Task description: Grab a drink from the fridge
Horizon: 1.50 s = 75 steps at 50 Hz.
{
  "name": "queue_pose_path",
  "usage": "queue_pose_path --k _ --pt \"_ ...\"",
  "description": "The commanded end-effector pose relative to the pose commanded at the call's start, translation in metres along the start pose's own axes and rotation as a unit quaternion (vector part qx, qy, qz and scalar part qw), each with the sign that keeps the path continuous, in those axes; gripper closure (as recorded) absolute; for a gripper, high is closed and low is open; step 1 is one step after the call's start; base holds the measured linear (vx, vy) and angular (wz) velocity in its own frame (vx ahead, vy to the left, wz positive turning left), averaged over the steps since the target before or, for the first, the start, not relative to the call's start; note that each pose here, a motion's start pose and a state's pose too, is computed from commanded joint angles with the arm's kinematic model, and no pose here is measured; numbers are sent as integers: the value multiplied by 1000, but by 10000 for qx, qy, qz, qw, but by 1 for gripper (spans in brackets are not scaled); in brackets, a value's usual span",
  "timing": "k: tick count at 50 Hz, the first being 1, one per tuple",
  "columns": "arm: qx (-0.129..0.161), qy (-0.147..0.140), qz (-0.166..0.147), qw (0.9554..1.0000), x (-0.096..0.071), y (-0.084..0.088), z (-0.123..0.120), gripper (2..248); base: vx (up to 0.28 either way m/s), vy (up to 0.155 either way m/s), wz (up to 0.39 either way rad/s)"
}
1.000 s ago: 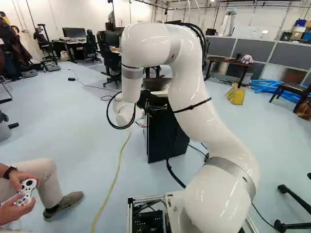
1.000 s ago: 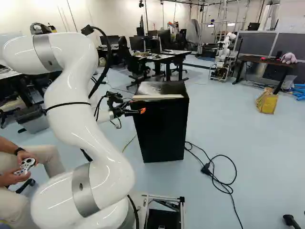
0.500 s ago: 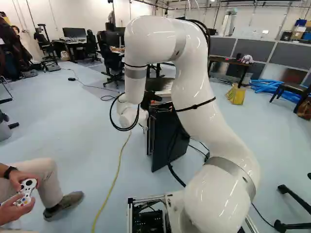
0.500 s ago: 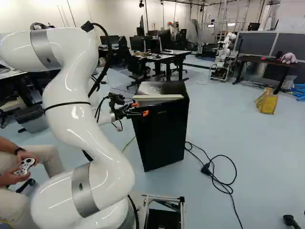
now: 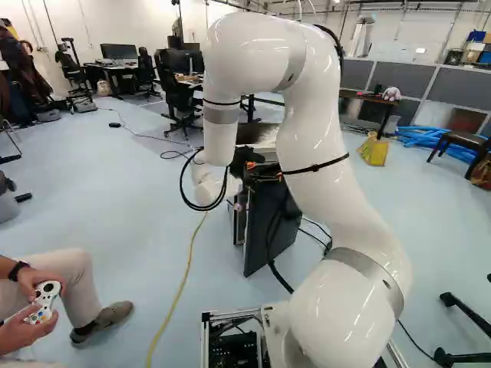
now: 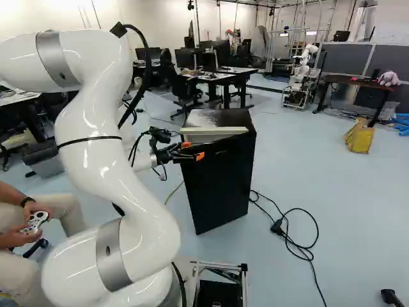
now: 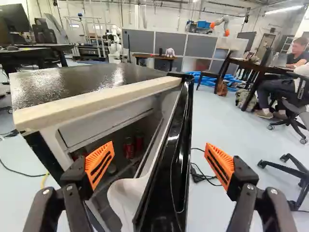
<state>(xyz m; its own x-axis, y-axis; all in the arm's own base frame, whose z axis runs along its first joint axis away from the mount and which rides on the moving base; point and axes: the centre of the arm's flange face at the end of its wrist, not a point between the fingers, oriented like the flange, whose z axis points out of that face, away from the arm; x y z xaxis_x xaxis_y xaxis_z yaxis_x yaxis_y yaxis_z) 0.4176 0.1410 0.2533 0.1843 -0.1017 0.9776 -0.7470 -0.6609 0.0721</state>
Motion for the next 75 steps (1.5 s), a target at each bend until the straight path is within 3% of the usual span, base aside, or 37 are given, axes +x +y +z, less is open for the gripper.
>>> queue_pose_path --k 41,75 --pt "-318 -135 -495 9982 -9 85 -19 3 0 1 0" --pt "-419 -194 -1094 9929 -20 165 -46 3 0 0 0"
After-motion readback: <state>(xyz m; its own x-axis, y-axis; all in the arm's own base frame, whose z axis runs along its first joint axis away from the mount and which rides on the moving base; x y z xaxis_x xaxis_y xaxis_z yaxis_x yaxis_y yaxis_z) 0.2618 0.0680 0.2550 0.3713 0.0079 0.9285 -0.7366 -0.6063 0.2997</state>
